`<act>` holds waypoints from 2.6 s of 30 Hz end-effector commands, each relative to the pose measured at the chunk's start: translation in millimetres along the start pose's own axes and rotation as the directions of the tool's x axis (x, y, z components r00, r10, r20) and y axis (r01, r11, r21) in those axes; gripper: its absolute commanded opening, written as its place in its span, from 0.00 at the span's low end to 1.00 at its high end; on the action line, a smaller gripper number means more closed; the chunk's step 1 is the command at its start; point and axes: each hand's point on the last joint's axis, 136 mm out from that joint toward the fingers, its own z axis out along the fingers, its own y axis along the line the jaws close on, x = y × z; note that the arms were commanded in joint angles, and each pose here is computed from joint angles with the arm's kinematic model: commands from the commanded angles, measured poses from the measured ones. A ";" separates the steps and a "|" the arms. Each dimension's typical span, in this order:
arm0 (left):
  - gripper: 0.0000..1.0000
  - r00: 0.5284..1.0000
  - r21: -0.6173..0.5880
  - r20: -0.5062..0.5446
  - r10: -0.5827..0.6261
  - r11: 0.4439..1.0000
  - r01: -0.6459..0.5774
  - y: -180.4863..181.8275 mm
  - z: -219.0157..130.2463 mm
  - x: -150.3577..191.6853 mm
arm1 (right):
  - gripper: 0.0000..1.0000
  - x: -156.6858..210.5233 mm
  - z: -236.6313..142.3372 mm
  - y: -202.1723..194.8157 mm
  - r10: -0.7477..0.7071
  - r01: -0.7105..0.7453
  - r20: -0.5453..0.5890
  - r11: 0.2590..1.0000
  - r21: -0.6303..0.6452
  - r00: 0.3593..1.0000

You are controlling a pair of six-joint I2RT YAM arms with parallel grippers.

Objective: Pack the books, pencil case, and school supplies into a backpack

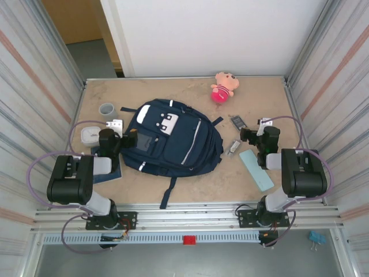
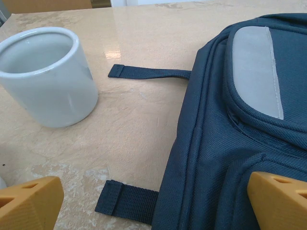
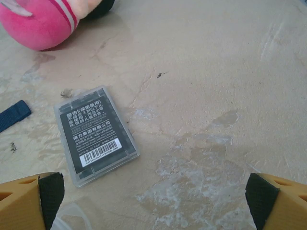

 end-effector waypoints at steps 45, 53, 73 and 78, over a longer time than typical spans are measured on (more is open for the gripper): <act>0.75 0.860 0.128 -0.339 -0.382 0.886 0.445 -106.3 -118.7 -75.1 | 0.99 -126.1 -56.8 203.0 -0.225 0.081 -0.244 0.868 -0.489 0.943; 0.70 0.746 0.111 -0.496 -0.444 0.820 0.562 -138.6 -118.0 10.1 | 0.96 -28.6 -26.6 233.6 -0.164 -0.139 -0.493 0.842 -0.521 0.854; 0.69 0.707 0.109 -0.628 -0.325 0.863 0.494 -163.7 9.7 27.1 | 0.88 59.4 -100.7 271.5 -0.097 -0.303 -0.689 0.847 -0.436 0.718; 0.69 0.712 0.122 -0.630 -0.311 0.865 0.486 -170.3 28.1 21.4 | 0.87 85.5 -144.2 313.7 -0.193 -0.322 -0.708 0.789 -0.524 0.680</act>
